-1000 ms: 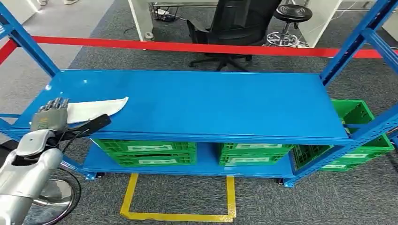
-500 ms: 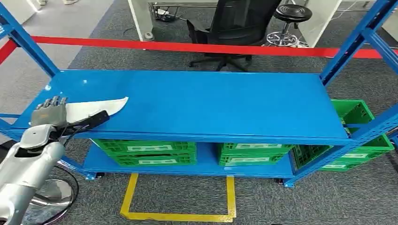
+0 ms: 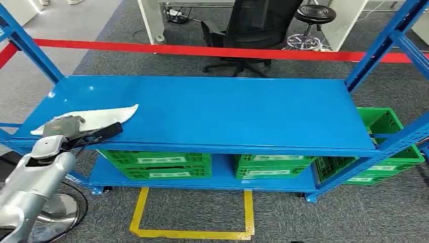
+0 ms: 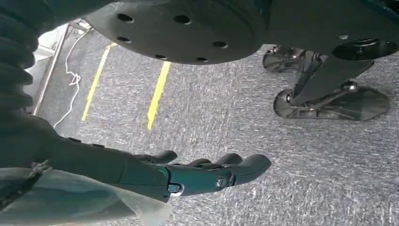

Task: Take the parts from the cabinet and place them on the table.

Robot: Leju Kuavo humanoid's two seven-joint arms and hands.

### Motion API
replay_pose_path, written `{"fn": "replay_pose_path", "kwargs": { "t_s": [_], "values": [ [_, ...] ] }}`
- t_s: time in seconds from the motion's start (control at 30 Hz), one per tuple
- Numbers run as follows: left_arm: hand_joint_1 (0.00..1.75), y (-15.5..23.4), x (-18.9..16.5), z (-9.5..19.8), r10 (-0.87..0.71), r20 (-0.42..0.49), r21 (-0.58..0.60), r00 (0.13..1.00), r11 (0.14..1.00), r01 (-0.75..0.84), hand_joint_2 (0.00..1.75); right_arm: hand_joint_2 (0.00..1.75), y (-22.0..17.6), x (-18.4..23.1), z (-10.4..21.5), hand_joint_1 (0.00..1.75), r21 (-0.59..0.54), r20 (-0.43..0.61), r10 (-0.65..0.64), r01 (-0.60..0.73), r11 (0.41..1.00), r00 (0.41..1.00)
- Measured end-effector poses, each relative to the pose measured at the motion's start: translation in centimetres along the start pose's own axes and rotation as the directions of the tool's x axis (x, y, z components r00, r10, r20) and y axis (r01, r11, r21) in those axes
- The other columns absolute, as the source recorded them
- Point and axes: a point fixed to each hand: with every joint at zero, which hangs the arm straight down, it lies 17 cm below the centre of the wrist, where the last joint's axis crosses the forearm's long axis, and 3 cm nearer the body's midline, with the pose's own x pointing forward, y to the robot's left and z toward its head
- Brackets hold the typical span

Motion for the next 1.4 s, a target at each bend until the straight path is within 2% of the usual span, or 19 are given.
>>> {"fn": "replay_pose_path", "kwargs": {
  "t_s": [0.27, 0.53, 0.8, 0.93, 1.17, 1.4],
  "values": [
    [1.75, -0.1, 2.2, 0.2, 0.035, 0.102, 0.004, 0.994, 0.999, -0.035, 1.75, 1.75, -0.1, 0.0, 0.0, 0.0, -0.002, 0.0, 0.001, -0.001, 1.0, 1.0],
    [1.75, -0.2, 3.1, 0.4, 0.037, 0.141, 0.006, 0.989, 0.999, -0.038, 1.75, 1.75, -0.2, -0.1, 0.0, 0.0, -0.003, -0.001, 0.001, -0.001, 1.0, 1.0],
    [1.75, 0.3, 5.5, 2.1, 0.047, 0.238, 0.065, 0.97, 0.996, -0.064, 1.75, 1.75, -0.4, -0.3, 0.0, 0.0, -0.006, -0.005, -0.003, 0.003, 1.0, 1.0],
    [1.75, 0.4, 9.0, 5.3, 0.099, 0.368, 0.099, 0.925, 0.985, -0.144, 1.75, 1.75, -0.6, -0.7, -0.1, 0.0, -0.008, -0.012, -0.025, 0.025, 1.0, 1.0],
    [1.75, 1.6, 15.9, 14.8, 0.145, 0.567, 0.204, 0.811, 0.929, -0.308, 1.75, 1.75, -0.9, -1.8, -0.1, 0.0, -0.01, -0.033, -0.084, 0.084, 0.996, 0.996],
    [1.75, 4.9, 17.9, 22.2, 0.181, 0.677, 0.283, 0.713, 0.831, -0.48, 1.75, 1.75, -1.5, -3.0, -0.1, 0.0, -0.032, -0.071, -0.173, 0.171, 0.985, 0.982]
  ]
}}
